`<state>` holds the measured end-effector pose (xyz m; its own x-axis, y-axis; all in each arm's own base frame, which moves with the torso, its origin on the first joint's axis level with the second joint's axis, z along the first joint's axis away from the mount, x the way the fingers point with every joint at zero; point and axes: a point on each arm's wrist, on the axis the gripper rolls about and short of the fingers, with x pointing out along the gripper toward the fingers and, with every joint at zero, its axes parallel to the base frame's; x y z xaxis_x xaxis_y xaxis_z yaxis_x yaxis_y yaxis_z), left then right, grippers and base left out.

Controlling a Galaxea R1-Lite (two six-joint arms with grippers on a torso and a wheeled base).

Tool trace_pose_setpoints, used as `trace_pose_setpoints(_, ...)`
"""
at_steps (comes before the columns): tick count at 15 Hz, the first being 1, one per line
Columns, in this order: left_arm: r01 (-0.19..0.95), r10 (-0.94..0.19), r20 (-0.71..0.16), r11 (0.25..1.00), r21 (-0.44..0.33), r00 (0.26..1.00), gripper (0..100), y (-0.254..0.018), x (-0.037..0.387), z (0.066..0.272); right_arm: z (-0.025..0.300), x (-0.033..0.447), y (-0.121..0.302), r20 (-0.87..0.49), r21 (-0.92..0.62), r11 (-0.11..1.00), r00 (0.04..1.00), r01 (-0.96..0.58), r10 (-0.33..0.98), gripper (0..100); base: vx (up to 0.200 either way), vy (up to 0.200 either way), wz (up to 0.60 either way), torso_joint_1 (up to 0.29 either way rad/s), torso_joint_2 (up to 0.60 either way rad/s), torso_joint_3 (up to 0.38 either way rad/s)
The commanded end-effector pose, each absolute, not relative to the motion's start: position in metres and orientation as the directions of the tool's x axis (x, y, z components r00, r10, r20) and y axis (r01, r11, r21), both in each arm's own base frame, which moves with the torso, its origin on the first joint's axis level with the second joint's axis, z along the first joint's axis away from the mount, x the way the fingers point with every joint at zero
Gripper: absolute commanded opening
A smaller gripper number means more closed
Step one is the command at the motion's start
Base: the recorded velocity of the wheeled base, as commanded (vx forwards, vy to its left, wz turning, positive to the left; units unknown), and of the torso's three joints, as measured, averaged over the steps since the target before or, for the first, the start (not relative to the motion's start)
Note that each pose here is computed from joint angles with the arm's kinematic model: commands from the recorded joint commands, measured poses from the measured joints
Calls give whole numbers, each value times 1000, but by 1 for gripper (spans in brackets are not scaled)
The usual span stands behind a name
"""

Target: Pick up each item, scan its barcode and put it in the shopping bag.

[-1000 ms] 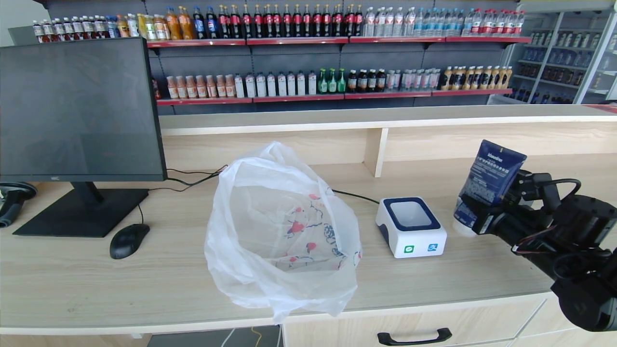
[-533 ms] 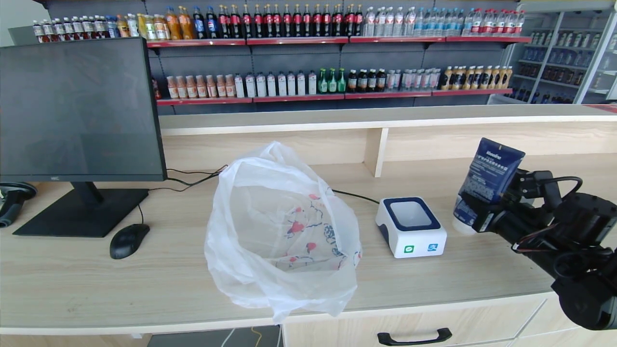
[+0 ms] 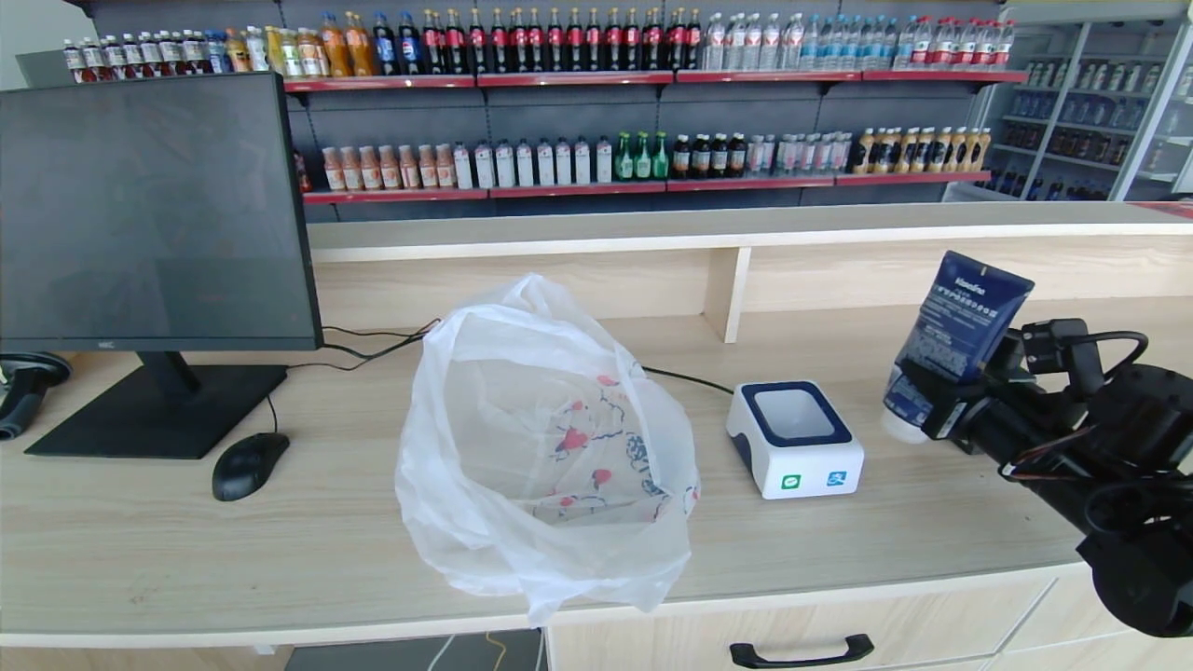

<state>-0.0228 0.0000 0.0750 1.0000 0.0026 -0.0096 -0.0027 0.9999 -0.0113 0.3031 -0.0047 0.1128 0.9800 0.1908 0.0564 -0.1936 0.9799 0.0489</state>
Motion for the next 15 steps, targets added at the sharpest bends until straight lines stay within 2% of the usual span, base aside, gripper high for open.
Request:
trace_pose_setpoints(1, -3, 3, -9, 1000, -12, 1000, 100, 0, -23, 75, 121, 299, -4, 82, 45, 979, 978, -196, 192, 0, 0, 0, 0, 0, 0, 0)
trace_pose_setpoints(8, -3, 3, -9, 1000, -12, 1000, 100, 0, -23, 75, 165, 275, -1, 225, 21, 976, 952, -216, 206, 0, 0, 0, 0, 0, 0, 0)
trace_pose_setpoints(15, -3, 3, -9, 1000, -11, 1000, 100, 0, -23, 75, 203, 240, 25, 362, 24, 944, 883, -328, 298, 0, 0, 0, 0, 0, 0, 0)
